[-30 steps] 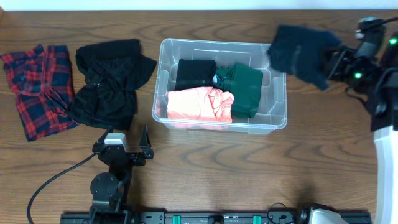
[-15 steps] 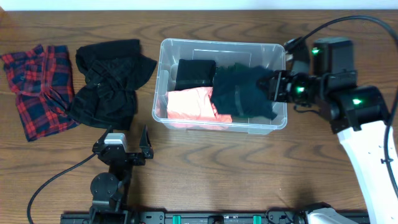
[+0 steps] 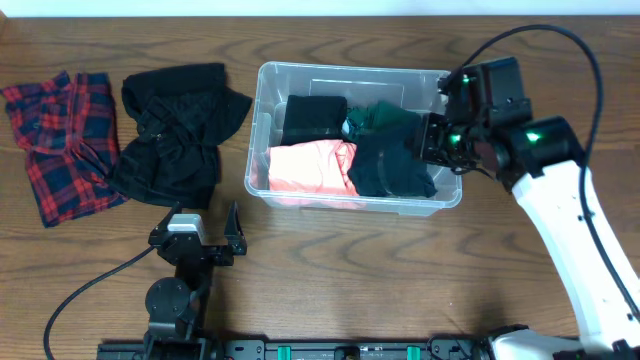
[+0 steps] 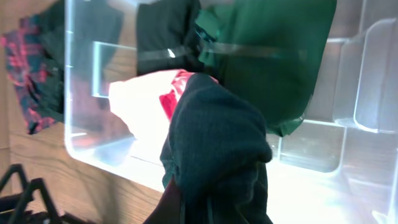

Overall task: Pack container
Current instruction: 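Carry the teal item over the bin and lower it into the right side, then press and tuck the teal item down into the bin with the right gripper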

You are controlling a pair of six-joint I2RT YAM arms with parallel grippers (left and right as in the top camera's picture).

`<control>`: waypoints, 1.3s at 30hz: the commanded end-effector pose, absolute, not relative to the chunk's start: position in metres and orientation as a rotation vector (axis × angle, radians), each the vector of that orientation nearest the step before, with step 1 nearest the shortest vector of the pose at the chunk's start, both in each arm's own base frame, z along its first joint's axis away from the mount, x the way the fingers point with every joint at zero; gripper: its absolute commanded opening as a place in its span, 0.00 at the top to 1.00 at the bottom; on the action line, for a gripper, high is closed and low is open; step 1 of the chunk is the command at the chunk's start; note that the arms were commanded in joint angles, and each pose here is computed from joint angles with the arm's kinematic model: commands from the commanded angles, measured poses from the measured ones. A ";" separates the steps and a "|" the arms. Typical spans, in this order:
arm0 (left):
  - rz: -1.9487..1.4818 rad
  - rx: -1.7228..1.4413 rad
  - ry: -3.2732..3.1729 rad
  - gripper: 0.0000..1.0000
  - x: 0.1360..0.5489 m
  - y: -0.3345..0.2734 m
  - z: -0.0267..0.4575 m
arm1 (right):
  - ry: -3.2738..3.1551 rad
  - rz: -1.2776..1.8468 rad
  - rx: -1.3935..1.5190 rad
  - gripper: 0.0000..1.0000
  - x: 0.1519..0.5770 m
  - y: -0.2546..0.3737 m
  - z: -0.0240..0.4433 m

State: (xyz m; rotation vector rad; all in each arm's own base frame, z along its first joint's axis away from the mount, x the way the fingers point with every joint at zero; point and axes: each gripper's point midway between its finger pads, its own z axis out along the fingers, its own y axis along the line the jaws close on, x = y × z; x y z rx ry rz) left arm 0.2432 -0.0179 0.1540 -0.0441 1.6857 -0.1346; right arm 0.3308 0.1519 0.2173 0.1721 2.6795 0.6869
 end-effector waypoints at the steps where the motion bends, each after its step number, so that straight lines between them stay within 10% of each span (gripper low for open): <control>1: -0.123 -0.053 1.728 0.02 0.243 -0.016 0.136 | 2.678 0.698 0.175 0.99 0.333 0.158 0.219; 4: -0.123 -0.053 1.728 0.02 0.243 -0.016 0.136 | 2.672 0.662 0.145 0.89 0.335 0.155 0.217; 10: -0.123 -0.053 1.728 0.02 0.243 -0.016 0.136 | 2.681 0.501 0.086 0.35 0.336 0.138 0.210; 13: -0.123 -0.053 1.729 0.02 0.243 -0.016 0.136 | 2.671 0.455 0.034 0.32 0.339 0.134 0.210; 23: -0.123 -0.053 1.728 0.02 0.243 -0.016 0.136 | 2.566 0.364 -0.137 0.40 0.354 0.130 0.239; 27: -0.123 -0.053 1.729 0.02 0.243 -0.016 0.136 | 2.562 0.321 -0.176 0.96 0.357 0.128 0.237; 39: -0.123 -0.053 1.728 0.02 0.243 -0.016 0.136 | 2.861 0.164 -0.320 0.99 0.355 0.135 0.141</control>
